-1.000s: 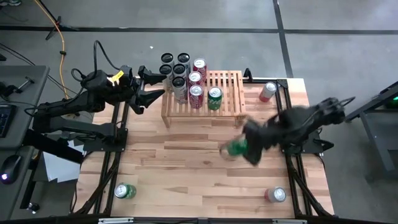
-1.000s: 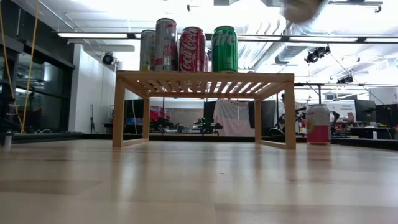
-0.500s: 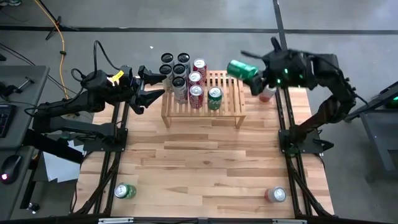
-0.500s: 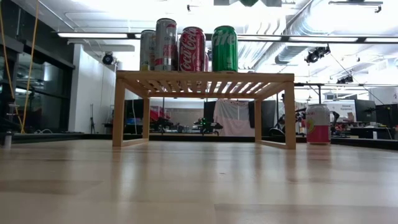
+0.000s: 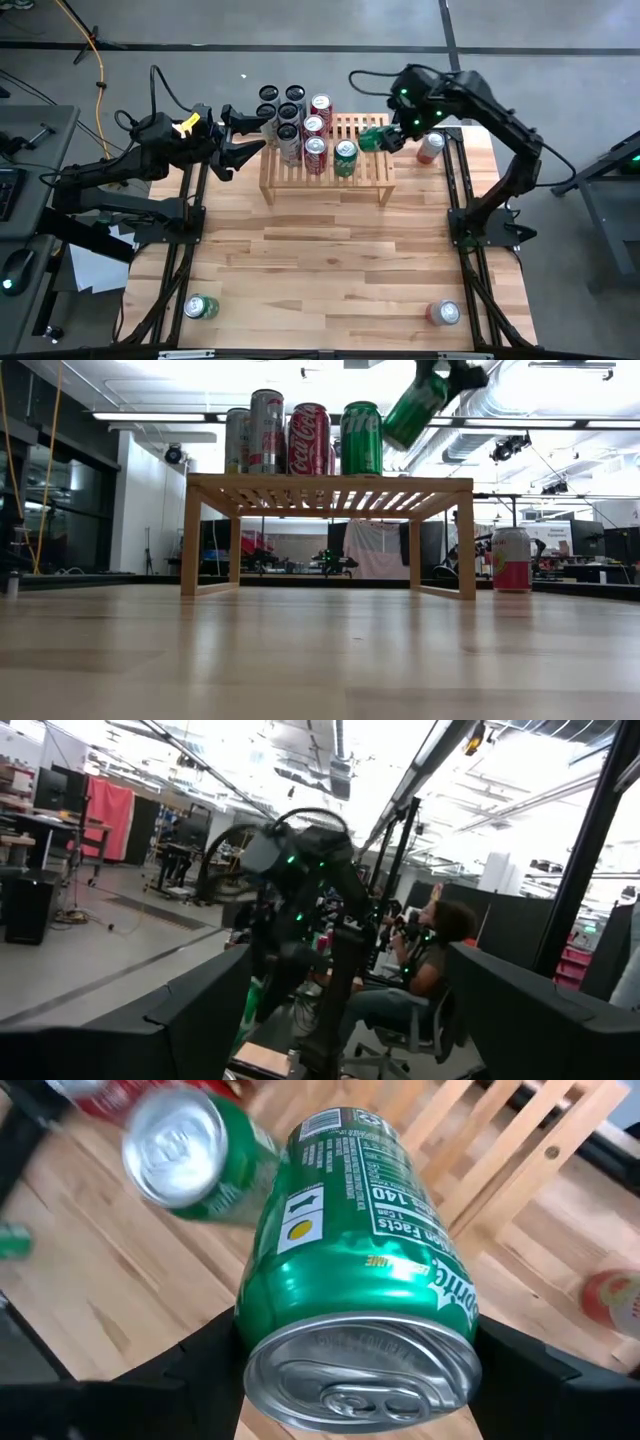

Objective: Place canned beverage on shelf
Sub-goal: Put the right green soda can on the shelf aligned with other green soda can

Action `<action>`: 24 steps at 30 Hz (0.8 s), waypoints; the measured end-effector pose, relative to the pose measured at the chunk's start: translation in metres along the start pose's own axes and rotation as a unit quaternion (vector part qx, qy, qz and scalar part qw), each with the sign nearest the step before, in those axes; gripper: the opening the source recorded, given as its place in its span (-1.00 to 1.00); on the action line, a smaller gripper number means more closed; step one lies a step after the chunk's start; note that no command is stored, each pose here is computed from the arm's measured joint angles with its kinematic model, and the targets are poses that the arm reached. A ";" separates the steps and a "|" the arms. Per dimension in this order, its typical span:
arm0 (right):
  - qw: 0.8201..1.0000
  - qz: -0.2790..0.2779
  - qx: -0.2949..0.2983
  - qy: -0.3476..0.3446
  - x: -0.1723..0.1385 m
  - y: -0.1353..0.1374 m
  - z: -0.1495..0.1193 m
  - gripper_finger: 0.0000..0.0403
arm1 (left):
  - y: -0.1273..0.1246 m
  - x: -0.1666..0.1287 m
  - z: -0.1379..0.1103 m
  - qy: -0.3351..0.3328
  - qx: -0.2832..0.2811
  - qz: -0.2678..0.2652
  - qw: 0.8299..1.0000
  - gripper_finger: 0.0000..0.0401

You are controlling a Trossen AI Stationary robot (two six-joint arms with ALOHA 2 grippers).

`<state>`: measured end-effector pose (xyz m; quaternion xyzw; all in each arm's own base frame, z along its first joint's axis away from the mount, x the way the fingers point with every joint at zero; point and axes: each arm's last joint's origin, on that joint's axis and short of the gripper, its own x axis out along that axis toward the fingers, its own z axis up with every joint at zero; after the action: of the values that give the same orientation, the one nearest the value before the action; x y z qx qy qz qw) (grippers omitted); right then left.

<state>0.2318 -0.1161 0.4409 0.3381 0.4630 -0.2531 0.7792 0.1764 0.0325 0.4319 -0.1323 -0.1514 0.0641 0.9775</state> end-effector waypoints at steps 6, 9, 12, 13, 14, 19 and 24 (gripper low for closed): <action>0.999 0.005 -0.035 0.015 0.005 0.000 -0.002 0.39 | 0.000 0.000 -0.001 0.002 -0.008 0.000 1.000 0.61; 0.999 0.014 -0.046 -0.020 -0.015 0.000 -0.008 0.39 | 0.002 0.005 -0.004 0.007 -0.008 0.016 1.000 0.61; 0.997 0.020 -0.061 -0.045 -0.034 -0.002 -0.019 0.39 | 0.006 0.019 -0.016 0.033 -0.007 0.034 0.999 0.61; 0.996 0.023 -0.065 -0.051 -0.038 -0.002 -0.023 0.39 | 0.007 0.026 -0.019 0.049 -0.005 0.038 0.998 0.61; 0.996 0.026 -0.070 -0.055 -0.042 -0.001 -0.027 0.39 | 0.008 0.035 -0.023 0.074 -0.001 0.041 0.996 0.61; 0.992 0.053 -0.107 -0.051 -0.048 0.014 -0.042 0.39 | 0.010 0.084 -0.037 0.222 0.058 0.022 0.973 0.61; 0.984 0.086 -0.155 -0.022 -0.040 0.038 -0.051 0.39 | 0.014 0.126 -0.050 0.340 0.117 0.011 0.933 0.61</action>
<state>0.2134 -0.0496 0.4701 0.2462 0.4483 -0.1182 0.8511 0.3097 0.0544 0.4168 -0.0327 0.2001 0.0435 0.9783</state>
